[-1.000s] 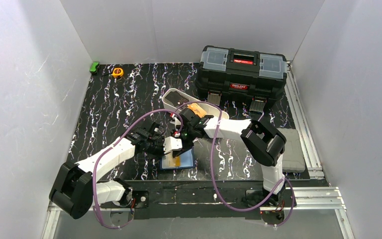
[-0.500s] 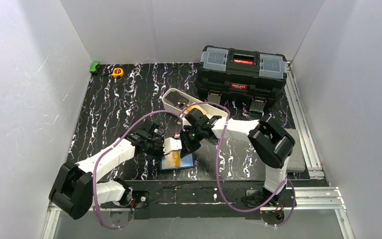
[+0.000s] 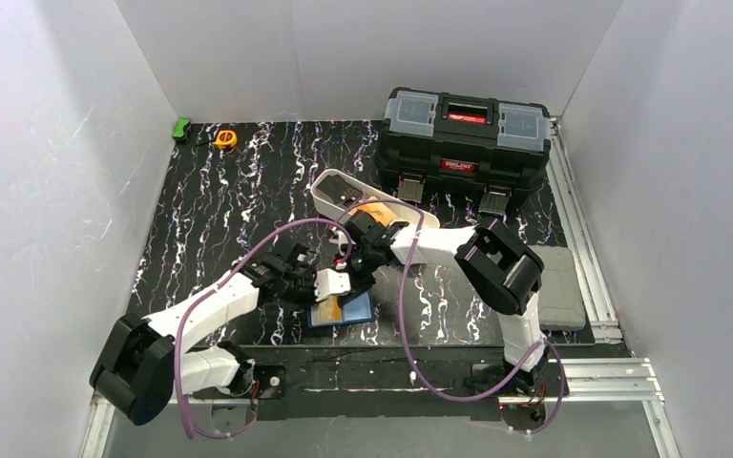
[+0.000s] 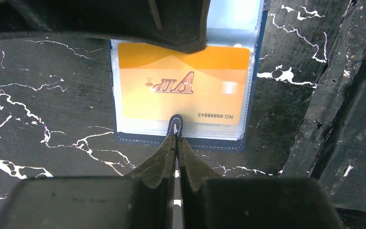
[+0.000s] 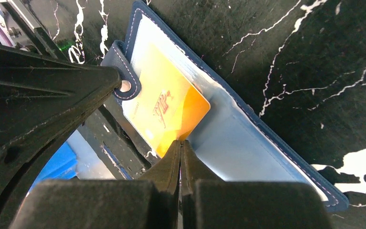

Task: Put the credit cards into the card holder
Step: Insert the credit card into the card holder, then close the card holder at the center of the board.

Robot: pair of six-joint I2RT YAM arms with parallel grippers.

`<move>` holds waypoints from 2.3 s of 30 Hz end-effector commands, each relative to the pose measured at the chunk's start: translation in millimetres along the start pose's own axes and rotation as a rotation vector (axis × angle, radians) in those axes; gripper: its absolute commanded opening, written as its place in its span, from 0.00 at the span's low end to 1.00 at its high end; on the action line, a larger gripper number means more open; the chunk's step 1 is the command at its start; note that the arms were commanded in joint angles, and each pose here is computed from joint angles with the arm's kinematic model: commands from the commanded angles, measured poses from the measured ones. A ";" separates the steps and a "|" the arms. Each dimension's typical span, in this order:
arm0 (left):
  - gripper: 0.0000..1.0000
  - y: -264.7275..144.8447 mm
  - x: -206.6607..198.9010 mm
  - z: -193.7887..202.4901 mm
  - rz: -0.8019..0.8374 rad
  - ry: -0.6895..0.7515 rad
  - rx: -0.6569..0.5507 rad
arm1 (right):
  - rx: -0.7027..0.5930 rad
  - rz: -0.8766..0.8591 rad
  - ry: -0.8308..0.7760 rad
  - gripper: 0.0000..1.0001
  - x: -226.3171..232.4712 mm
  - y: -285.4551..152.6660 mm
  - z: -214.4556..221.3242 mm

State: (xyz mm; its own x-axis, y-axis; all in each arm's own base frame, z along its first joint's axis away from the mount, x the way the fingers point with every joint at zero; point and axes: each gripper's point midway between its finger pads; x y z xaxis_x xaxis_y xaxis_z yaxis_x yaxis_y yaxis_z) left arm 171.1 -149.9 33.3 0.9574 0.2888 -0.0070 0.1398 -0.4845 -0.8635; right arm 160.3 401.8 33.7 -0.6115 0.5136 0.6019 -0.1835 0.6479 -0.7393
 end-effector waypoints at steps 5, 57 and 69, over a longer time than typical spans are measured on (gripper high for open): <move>0.00 -3.4 -6.6 -11.4 0.018 -0.017 -0.047 | 0.012 -0.019 -0.039 0.01 12.9 4.6 -9.0; 0.00 -58.7 -9.0 -98.3 0.038 -0.229 -0.197 | -0.228 0.051 0.071 0.64 -28.4 -47.1 11.8; 0.00 -7.9 -8.2 -126.6 0.114 -0.315 -0.073 | -0.349 0.050 0.064 0.63 -33.1 -73.1 26.1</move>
State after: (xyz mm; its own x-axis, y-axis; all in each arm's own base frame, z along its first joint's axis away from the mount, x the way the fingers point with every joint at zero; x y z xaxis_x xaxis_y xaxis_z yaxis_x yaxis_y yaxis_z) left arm 193.1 -230.8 100.6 0.8535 0.4673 -0.2308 0.0887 -0.5666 -0.8192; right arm 164.3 323.6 43.5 -0.5343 0.5972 0.5982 0.0567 0.7315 -0.6795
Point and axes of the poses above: each gripper's point midway between its finger pads, its own y axis out along the fingers, its own x axis along the line the jaws close on, z = x × y, and after that the axes turned 10 degrees about -y, right-handed
